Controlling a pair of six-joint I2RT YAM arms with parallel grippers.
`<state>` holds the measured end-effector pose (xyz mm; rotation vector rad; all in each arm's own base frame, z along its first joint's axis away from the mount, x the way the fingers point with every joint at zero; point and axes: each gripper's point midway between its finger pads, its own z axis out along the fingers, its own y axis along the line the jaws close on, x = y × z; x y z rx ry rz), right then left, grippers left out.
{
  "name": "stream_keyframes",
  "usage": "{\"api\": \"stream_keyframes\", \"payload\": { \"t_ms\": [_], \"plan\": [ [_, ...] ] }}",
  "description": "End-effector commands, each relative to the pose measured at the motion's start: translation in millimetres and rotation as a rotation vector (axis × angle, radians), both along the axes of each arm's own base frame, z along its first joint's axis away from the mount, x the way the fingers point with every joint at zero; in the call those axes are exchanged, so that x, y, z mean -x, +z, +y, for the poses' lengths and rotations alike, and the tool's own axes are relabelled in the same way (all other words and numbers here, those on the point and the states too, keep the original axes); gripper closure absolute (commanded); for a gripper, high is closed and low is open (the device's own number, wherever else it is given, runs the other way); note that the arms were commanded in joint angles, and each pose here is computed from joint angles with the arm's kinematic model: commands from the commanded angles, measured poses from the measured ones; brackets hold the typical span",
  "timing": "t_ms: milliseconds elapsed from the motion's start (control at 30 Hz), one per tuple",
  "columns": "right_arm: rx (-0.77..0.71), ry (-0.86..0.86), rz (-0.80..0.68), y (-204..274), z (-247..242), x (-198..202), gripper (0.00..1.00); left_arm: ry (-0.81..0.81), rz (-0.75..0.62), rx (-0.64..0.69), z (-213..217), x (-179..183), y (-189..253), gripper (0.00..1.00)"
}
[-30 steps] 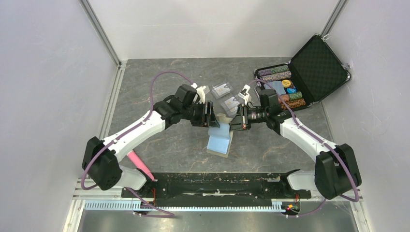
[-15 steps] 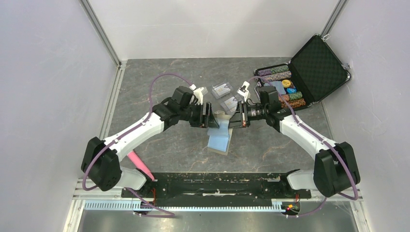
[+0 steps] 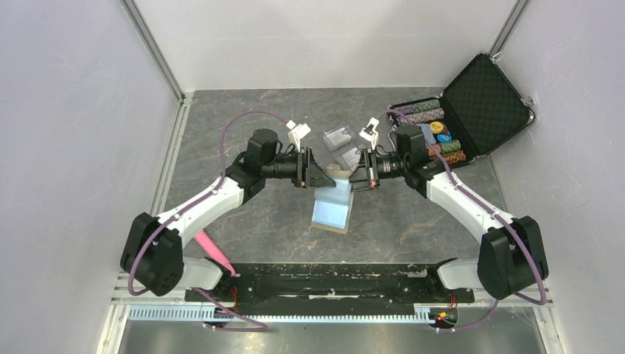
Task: Put the credit cards into the card holder
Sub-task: Open the card holder.
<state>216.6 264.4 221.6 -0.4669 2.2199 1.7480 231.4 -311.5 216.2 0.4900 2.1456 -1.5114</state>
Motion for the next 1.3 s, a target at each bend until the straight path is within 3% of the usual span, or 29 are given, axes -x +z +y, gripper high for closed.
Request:
{"api": "stream_keyframes", "payload": {
  "t_ms": [0,167,233,367,500,633,900,1100,1200,1267],
  "plan": [
    [-0.049,0.031,-0.057,20,3,-2,1.00,-0.069,-0.062,0.156,-9,2,43,0.54],
    [-0.046,0.013,-0.071,22,4,-6,0.99,-0.091,-0.022,0.159,-13,1,40,0.96],
    [-0.042,-0.007,-0.082,23,3,-11,0.87,-0.077,-0.023,0.155,-12,0,40,0.98],
    [-0.024,-0.096,-0.121,25,-10,-25,0.50,0.003,-0.031,0.118,-2,-9,39,0.98],
    [-0.014,-0.166,-0.162,25,-27,-33,0.22,0.083,-0.055,0.063,12,-16,42,0.98],
    [-0.040,-0.138,-0.197,28,-27,-24,0.09,0.073,-0.065,0.079,13,-11,52,0.98],
    [-0.135,-0.092,-0.199,37,-16,-9,0.08,0.024,-0.062,0.120,9,-6,65,0.98],
    [-0.167,-0.094,-0.175,39,-9,-15,0.25,-0.038,-0.054,0.152,6,4,72,0.98],
    [-0.202,-0.083,-0.173,47,-4,-15,0.29,-0.056,-0.042,0.155,6,7,71,0.98],
    [-0.216,-0.069,-0.165,50,0,-14,0.40,-0.063,-0.039,0.158,6,9,72,0.98]
  ]
}}
